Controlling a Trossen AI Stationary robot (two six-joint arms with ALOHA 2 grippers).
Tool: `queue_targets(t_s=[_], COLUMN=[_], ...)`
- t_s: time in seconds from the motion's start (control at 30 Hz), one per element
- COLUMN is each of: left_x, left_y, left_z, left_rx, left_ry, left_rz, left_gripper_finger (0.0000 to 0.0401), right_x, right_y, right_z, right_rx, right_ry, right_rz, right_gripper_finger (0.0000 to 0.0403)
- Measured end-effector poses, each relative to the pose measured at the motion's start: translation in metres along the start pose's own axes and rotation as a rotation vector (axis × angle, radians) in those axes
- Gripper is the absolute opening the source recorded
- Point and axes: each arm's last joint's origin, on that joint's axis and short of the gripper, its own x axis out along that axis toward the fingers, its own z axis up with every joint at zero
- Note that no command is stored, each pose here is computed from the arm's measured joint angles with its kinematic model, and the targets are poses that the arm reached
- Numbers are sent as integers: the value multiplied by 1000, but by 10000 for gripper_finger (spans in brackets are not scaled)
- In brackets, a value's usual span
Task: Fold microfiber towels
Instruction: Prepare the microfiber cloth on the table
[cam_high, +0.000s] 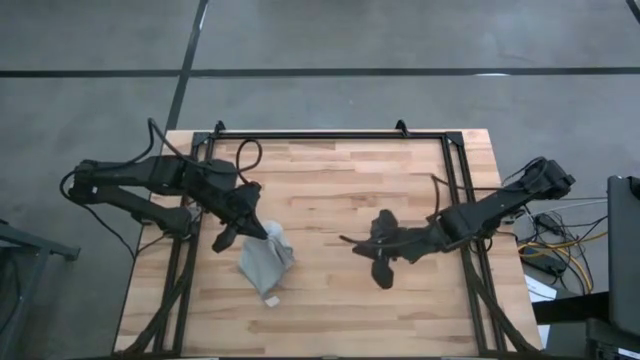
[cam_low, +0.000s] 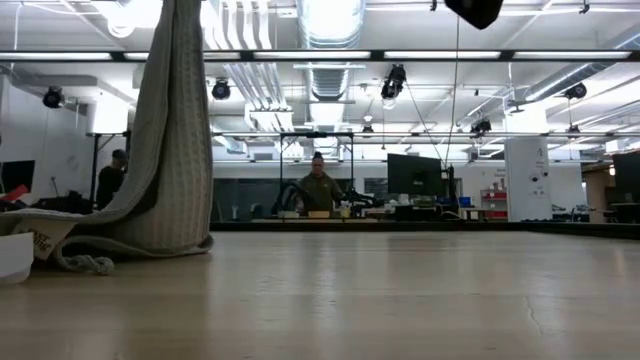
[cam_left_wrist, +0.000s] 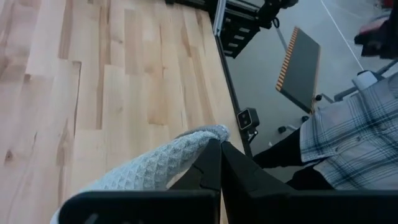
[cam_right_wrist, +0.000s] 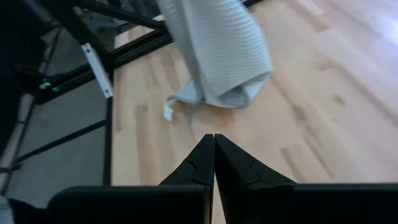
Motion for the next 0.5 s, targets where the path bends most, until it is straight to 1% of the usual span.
queue_targets(t_s=[0.13, 0.23, 0.37, 0.5], left_x=[-2, -2, -2, -2], left_y=[-1, -2, -2, -3], left_z=[2, 4, 5, 5], left_rx=[11, 20, 25, 24], left_ry=[-28, -51, -63, -61], left_rz=[-8, -16, -20, -22], left_gripper_finger=[0, 0, 0, 0], right_x=[17, 33, 56, 80], right_y=[6, 7, 5, 2], right_z=[-4, -12, -24, -39], right_rx=[4, 3, -40, -29], right_ry=[8, 48, 89, 128], right_rz=[38, 41, 10, -27], right_gripper_finger=[10, 20, 40, 42])
